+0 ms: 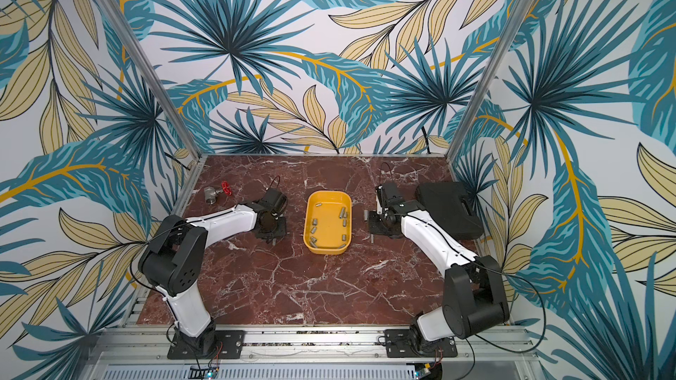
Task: Take out the socket from the storage box
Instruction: Place the socket head at the center of the board, then pick up the socket head from the storage box.
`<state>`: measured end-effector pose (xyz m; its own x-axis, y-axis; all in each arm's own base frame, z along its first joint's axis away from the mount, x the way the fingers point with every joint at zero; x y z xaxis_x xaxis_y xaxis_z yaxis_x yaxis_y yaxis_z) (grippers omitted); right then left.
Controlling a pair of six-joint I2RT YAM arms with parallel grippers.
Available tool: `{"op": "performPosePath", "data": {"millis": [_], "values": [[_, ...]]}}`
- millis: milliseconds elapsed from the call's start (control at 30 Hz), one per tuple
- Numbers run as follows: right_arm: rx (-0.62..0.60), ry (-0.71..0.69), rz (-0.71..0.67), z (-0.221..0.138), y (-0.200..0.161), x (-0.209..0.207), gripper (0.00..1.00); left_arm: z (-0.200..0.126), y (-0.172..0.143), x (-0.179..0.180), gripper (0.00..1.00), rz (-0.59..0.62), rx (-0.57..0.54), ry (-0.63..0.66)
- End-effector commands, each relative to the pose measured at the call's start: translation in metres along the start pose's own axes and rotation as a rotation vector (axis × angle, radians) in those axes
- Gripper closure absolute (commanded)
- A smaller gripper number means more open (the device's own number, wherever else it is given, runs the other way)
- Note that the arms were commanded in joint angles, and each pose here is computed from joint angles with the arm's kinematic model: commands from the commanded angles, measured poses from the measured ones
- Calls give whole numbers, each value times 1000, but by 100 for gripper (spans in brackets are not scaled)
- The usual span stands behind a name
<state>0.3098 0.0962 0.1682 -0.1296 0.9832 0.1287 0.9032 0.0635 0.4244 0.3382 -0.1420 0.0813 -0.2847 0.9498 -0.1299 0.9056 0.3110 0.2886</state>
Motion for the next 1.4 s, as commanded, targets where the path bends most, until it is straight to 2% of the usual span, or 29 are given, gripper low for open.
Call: {"op": "performPosePath", "data": {"millis": [0,333,600,933,1167,1367], "values": [[7,22,-27,-2,5,13,72,-12,5,4,67,-1,-31,0],[-1,97,-107,11,24,67,66,-43,12,5,58,-9,-97,-25],[14,160,-156,36,38,115,63,-62,8,14,55,-25,-144,-36],[64,172,-179,67,41,138,63,-40,-8,9,54,-33,-73,-83],[79,179,-176,76,43,143,63,-23,-16,-26,53,20,-30,-167],[82,184,-174,78,43,143,63,-6,-19,-50,51,75,4,-120]]}}
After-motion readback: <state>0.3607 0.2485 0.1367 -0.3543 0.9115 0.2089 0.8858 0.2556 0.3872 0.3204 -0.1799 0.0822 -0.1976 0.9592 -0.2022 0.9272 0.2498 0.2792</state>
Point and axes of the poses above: each gripper's point midway between its finger pads, its own z axis out along the fingers, its own x axis along the line the jaws close on, y = z × x, the point moved 6 cm from there along -z, back along the fingers, and after that the axes turned 10 degrees about -z, right-handed, at the moved point
